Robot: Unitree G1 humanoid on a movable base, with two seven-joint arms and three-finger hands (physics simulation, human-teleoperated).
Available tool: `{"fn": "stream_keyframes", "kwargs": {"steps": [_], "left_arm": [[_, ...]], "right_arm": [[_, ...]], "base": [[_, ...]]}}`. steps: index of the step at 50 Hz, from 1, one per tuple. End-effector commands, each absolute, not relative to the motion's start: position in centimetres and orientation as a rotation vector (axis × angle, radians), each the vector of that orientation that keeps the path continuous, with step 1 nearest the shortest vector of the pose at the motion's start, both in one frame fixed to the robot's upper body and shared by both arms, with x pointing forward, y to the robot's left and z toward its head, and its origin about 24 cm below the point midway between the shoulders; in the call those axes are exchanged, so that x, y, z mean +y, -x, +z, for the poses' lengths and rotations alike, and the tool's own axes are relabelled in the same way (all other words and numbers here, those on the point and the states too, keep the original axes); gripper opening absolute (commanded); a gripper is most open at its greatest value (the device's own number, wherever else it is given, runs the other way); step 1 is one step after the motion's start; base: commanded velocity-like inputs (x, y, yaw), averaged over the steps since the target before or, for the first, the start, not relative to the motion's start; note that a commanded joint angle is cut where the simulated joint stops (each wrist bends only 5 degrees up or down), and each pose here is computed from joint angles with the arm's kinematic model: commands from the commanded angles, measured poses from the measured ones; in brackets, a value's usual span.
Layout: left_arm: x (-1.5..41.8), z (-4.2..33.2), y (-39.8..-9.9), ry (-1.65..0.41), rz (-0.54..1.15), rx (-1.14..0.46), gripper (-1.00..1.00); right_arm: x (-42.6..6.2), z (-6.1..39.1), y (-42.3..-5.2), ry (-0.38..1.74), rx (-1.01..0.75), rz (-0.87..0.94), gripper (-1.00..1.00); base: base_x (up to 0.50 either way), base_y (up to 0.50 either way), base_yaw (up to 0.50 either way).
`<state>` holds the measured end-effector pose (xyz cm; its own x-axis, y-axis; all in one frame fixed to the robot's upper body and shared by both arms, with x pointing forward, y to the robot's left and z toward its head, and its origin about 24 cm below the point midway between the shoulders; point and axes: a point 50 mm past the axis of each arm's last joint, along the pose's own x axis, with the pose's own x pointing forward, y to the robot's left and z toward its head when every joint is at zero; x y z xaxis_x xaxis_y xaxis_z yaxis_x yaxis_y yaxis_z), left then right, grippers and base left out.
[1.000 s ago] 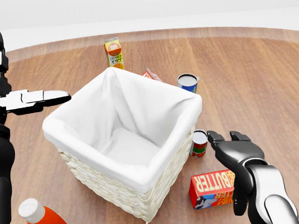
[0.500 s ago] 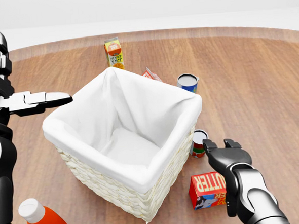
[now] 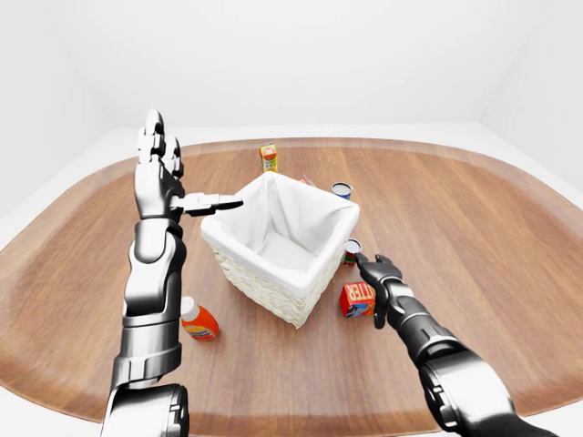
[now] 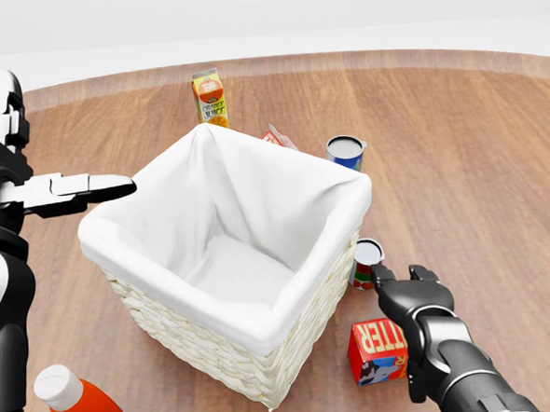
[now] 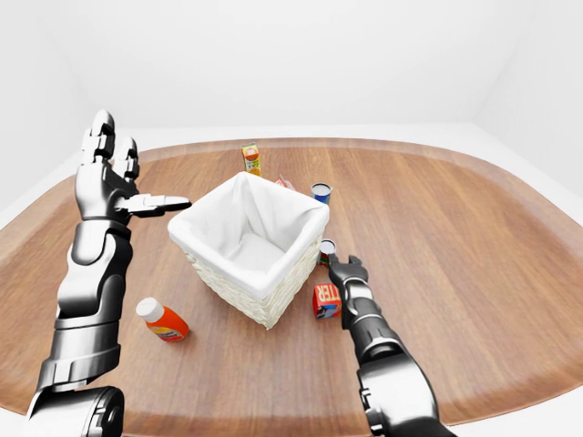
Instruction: Pick up the butter and put it in the basket.
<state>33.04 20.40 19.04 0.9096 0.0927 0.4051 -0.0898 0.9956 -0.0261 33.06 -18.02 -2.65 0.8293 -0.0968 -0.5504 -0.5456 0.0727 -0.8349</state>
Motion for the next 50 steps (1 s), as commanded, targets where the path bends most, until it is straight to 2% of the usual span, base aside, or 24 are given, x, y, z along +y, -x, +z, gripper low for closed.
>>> {"fn": "stream_keyframes", "kwargs": {"steps": [1, 23, 24, 25, 26, 50], "left_arm": [[20.55, 18.56, -33.3, 0.008, 0.095, -0.394, 1.0], [20.66, 18.31, -33.46, 0.012, 0.096, -0.38, 1.0], [20.67, 18.32, -33.46, 0.012, 0.096, -0.381, 1.0], [20.69, 18.32, -33.45, 0.013, 0.097, -0.381, 1.0], [20.69, 18.33, -33.43, 0.013, 0.097, -0.382, 1.0], [20.86, 17.9, -33.65, 0.016, 0.102, -0.36, 1.0]], "right_arm": [[-17.89, -3.33, -32.78, 1.483, 0.567, 0.37, 1.0], [-17.24, -3.94, -32.41, 1.499, 0.59, 0.415, 1.0], [-17.23, -3.96, -32.39, 1.502, 0.59, 0.417, -0.05], [-17.23, -3.97, -32.38, 1.503, 0.589, 0.416, -0.88], [-17.24, -4.02, -32.34, 1.505, 0.588, 0.416, -1.0], [-17.22, -3.29, -32.91, 1.47, 0.551, 0.368, -1.0]], "base": [[0.0, 0.0, 0.0], [0.0, 0.0, 0.0], [0.0, 0.0, 0.0], [0.0, 0.0, 0.0], [0.0, 0.0, 0.0], [0.0, 0.0, 0.0]]}}
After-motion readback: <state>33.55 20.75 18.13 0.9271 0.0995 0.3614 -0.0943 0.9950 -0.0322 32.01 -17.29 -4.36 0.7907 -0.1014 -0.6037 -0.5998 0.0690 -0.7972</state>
